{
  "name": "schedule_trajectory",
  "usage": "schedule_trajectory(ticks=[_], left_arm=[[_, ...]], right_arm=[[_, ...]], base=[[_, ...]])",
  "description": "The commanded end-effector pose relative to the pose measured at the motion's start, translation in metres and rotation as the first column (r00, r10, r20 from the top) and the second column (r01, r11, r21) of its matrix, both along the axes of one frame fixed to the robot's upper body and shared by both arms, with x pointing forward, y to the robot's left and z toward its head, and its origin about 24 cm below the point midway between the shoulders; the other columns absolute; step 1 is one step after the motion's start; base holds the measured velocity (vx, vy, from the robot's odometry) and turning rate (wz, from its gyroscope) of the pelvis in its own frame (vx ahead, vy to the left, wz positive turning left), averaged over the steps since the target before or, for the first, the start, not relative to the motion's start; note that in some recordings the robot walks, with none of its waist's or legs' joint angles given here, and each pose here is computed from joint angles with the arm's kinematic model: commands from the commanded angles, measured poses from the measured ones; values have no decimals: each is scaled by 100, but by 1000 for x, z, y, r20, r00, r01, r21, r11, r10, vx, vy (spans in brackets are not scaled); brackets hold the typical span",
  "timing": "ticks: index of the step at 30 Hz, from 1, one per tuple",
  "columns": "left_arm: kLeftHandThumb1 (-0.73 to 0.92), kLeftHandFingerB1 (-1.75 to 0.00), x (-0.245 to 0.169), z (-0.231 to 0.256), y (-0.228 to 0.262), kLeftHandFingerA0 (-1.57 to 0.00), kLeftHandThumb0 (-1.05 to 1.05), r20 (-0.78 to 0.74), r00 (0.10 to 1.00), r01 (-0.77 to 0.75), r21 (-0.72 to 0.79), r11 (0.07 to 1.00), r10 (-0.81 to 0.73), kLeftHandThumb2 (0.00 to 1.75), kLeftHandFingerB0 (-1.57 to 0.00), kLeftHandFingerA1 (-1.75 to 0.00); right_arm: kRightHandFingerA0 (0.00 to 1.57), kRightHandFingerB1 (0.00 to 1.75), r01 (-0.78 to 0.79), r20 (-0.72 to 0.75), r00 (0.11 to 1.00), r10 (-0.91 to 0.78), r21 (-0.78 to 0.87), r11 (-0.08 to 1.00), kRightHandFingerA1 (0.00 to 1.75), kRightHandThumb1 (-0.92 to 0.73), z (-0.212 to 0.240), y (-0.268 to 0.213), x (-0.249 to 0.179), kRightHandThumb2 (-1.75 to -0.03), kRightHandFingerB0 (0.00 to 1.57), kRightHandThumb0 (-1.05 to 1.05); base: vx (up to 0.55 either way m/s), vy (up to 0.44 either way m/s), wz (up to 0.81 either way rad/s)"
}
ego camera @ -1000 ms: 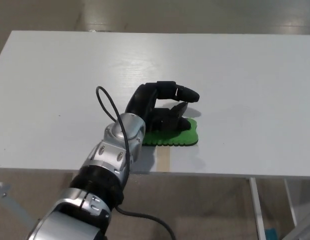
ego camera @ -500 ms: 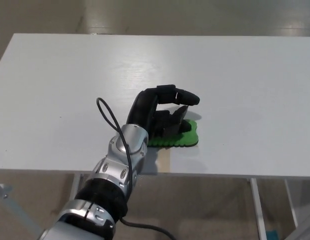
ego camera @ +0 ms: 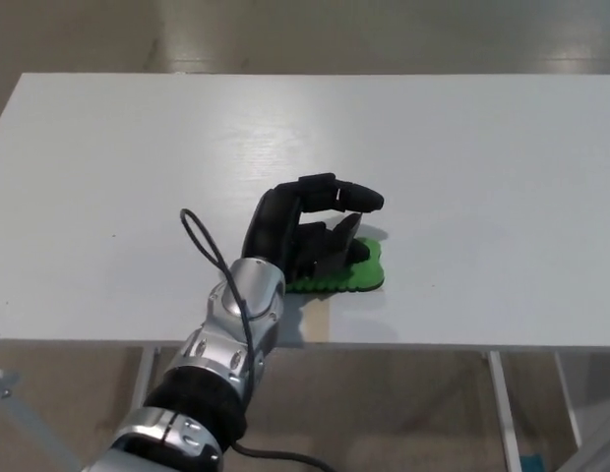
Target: Use the left hand to press on the green eraser and wipe the desk from center to the left and then back to center.
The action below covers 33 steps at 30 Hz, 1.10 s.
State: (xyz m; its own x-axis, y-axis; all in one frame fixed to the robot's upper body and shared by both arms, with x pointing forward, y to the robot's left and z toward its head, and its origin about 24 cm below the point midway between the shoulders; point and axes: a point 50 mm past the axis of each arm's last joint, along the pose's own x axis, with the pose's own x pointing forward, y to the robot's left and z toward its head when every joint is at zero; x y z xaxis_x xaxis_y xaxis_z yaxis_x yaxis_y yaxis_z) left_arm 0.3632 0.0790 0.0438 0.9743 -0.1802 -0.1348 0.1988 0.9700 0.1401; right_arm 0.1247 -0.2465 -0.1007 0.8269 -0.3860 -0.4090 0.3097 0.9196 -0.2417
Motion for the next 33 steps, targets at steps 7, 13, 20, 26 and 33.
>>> schedule_trajectory(ticks=[7, 13, 20, 26, 33], left_arm=[[85, -78, -21, -43, 110, -98, -17, -150, 971, -167, 145, 975, 188, 65, -90, -82], [85, -77, -34, -35, 191, -97, -15, -156, 912, -351, 181, 919, 380, 65, -89, -80], [82, -71, -48, -24, 239, -102, -17, -157, 860, -461, 170, 871, 486, 64, -91, -79], [80, -74, -58, -20, 261, -106, -22, -168, 828, -500, 211, 840, 535, 63, -94, -78], [79, -72, -59, -26, 256, -106, -26, -183, 833, -484, 216, 848, 522, 64, -96, -76]], right_arm=[[82, 52, 4, -19, 1000, -4, -9, 1000, 59, -69, -1, -4, -5, -59, 63, -20], [82, 52, 6, -35, 999, -7, -28, 1000, 59, -68, -2, -7, -5, -59, 63, -20], [83, 53, 9, -26, 1000, -10, -33, 999, 59, -67, -2, -7, -7, -59, 64, -20], [83, 52, 11, -27, 1000, -12, -45, 999, 59, -67, -2, -7, -6, -59, 64, -20], [83, 53, 13, -16, 1000, -14, -42, 999, 59, -68, -1, -6, -5, -59, 64, -20]], base=[[0, 0, 0], [0, 0, 0], [0, 0, 0], [0, 0, 0], [0, 0, 0]])
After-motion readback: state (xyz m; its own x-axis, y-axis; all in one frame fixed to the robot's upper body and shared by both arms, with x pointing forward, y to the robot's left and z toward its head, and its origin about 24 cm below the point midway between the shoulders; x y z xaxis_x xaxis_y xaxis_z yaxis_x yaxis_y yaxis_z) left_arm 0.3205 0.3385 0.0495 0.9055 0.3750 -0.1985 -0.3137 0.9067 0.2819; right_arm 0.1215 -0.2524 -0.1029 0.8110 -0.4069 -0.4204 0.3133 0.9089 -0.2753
